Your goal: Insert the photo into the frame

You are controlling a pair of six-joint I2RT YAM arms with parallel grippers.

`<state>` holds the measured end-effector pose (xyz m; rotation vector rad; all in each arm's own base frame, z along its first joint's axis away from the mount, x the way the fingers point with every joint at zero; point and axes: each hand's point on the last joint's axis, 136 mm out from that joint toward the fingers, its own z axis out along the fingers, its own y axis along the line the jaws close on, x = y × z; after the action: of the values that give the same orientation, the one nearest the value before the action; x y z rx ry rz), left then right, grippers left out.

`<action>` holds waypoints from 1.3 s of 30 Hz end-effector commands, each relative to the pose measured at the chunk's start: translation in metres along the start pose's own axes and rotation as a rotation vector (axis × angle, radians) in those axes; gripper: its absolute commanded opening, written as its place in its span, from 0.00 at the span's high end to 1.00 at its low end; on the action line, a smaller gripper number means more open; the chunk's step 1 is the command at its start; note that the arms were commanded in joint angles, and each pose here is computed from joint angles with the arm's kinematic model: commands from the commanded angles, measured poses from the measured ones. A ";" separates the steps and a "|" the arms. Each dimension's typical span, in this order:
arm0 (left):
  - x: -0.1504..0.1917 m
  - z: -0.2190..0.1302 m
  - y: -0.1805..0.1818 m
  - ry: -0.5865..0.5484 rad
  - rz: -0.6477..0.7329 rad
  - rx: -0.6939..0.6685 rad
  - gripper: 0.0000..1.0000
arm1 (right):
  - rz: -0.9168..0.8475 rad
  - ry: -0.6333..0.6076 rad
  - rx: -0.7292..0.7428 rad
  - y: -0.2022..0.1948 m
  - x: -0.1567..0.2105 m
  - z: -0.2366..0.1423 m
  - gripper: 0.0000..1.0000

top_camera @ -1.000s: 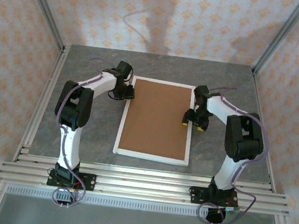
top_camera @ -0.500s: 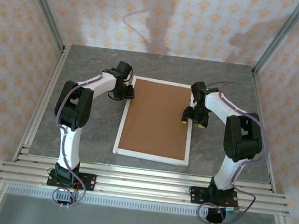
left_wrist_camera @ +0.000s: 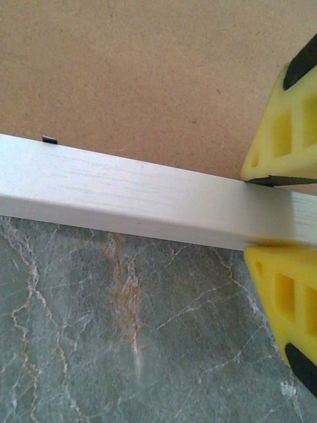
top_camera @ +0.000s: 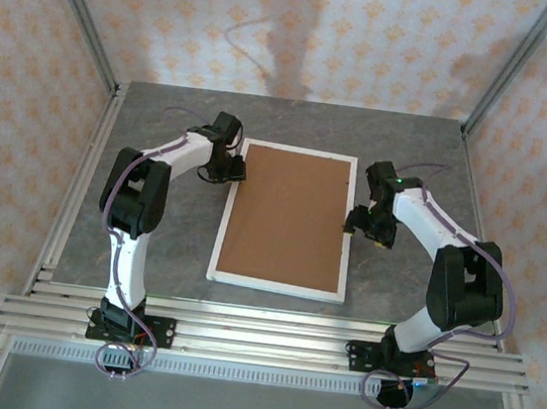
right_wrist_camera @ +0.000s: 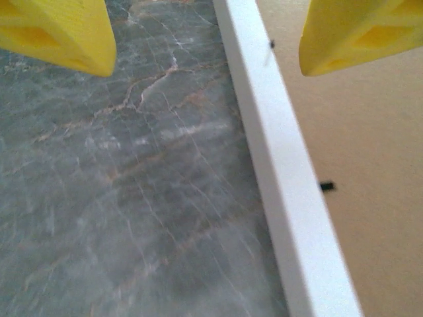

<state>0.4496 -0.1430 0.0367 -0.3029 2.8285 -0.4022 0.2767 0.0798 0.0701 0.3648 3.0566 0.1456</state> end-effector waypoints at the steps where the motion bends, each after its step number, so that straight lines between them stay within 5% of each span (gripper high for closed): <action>1: 0.018 0.007 0.017 0.056 -0.024 -0.066 0.73 | 0.021 -0.055 -0.029 0.005 -0.009 -0.005 0.26; 14: 0.018 0.005 0.017 0.057 -0.022 -0.068 0.73 | -0.011 -0.057 -0.025 0.023 -0.055 0.024 0.26; 25: 0.022 0.009 0.021 0.076 -0.012 -0.084 0.73 | -0.015 -0.039 0.058 0.006 -0.046 0.023 0.26; 39: 0.022 0.004 0.020 0.063 -0.018 -0.078 0.73 | -0.012 0.118 0.065 0.008 -0.029 0.075 0.26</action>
<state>0.4493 -0.1428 0.0363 -0.3027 2.8295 -0.4011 0.3284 0.0976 0.0289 0.3523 3.0918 0.1880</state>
